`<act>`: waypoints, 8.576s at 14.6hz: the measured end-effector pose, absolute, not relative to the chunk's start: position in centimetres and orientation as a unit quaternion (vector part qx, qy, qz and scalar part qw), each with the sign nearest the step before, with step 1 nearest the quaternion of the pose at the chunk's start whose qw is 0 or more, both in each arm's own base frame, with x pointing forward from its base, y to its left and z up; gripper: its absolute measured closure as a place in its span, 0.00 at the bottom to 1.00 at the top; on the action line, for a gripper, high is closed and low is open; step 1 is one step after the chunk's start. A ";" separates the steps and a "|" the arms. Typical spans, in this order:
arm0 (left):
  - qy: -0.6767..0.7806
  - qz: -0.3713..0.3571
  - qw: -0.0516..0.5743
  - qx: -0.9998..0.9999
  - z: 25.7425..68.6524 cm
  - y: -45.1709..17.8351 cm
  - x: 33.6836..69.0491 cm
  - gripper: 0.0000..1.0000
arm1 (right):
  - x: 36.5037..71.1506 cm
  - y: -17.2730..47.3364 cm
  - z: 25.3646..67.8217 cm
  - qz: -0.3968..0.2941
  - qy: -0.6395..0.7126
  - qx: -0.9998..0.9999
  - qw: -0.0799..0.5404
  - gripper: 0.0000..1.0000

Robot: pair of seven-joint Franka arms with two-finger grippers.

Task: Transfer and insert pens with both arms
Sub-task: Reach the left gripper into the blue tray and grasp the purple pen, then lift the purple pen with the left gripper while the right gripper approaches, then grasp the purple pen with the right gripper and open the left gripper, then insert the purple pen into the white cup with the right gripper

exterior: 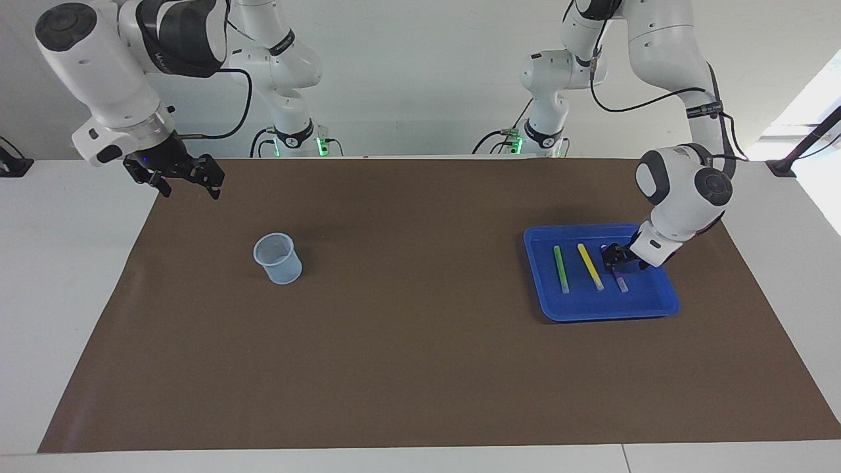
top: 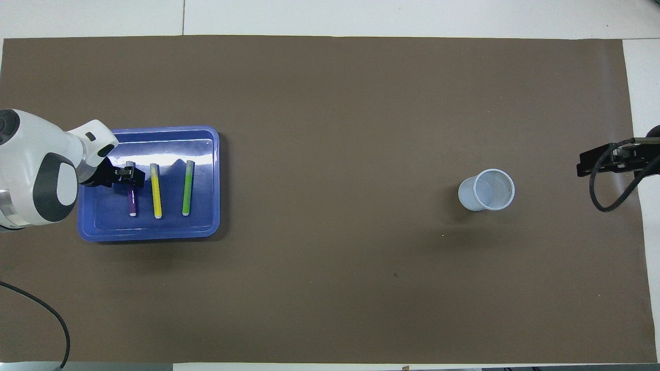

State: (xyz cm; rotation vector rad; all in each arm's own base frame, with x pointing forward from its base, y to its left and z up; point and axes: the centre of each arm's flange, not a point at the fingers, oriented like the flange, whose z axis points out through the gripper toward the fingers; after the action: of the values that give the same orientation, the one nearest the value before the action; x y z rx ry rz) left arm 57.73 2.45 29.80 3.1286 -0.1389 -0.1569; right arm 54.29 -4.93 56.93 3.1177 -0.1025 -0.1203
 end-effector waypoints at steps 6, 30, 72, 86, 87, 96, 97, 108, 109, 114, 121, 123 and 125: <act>-0.045 -0.051 0.003 0.998 29.6 2.3 57.7 0.33 | 54.3 -4.9 56.9 -0.039 -0.033 0.999 0.010 0.00; -0.051 -0.090 0.015 0.995 38.2 -0.2 60.8 0.82 | 54.3 -4.9 56.9 -0.039 -0.033 0.999 0.010 0.00; 0.687 -0.335 0.217 0.607 51.0 -38.1 46.2 0.82 | 51.5 9.6 59.5 -0.069 0.022 0.979 -0.193 0.00; 0.707 -0.360 0.250 0.554 50.9 -37.3 46.5 0.82 | 51.7 19.7 55.4 -0.061 -0.133 0.934 -0.326 0.12; 0.707 -0.361 0.250 0.554 50.9 -37.3 46.5 0.82 | 51.9 20.1 55.2 -0.064 -0.143 0.930 -0.332 0.12; 0.709 -0.364 0.257 0.547 51.1 -37.0 46.5 0.82 | 52.4 20.5 55.9 -0.068 -0.155 0.926 -0.337 0.32; 0.710 -0.363 0.258 0.546 51.0 -37.0 46.5 0.82 | 52.5 20.6 56.3 -0.069 -0.156 0.926 -0.338 0.32; 0.711 -0.367 0.262 0.539 51.1 -36.9 46.5 0.82 | 53.1 20.4 56.7 -0.068 -0.157 0.925 -0.339 0.39; 0.712 -0.367 0.263 0.538 51.1 -36.9 46.5 0.82 | 53.2 20.3 56.7 -0.068 -0.157 0.925 -0.339 0.43; 0.714 -0.363 0.269 0.535 51.2 -36.8 46.7 0.82 | 53.5 20.1 56.6 -0.061 -0.162 0.924 -0.340 0.81; 0.715 -0.354 0.291 0.528 51.9 -37.4 46.3 0.67 | 53.8 19.4 56.6 -0.060 -0.169 0.922 -0.342 0.82; 0.714 -0.351 0.299 0.526 52.4 -37.6 45.9 0.43 | 53.9 18.7 56.5 -0.061 -0.168 0.925 -0.337 0.82; 0.717 -0.348 0.305 0.521 52.6 -37.0 46.1 0.19 | 53.8 16.7 56.5 -0.059 -0.117 0.946 -0.297 0.82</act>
State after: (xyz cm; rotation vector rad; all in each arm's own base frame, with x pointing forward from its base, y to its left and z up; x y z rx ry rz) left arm 46.13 -37.02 52.60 1.3807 1.8997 -0.9212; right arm 53.84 16.67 56.50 3.7085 -0.4605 -0.2300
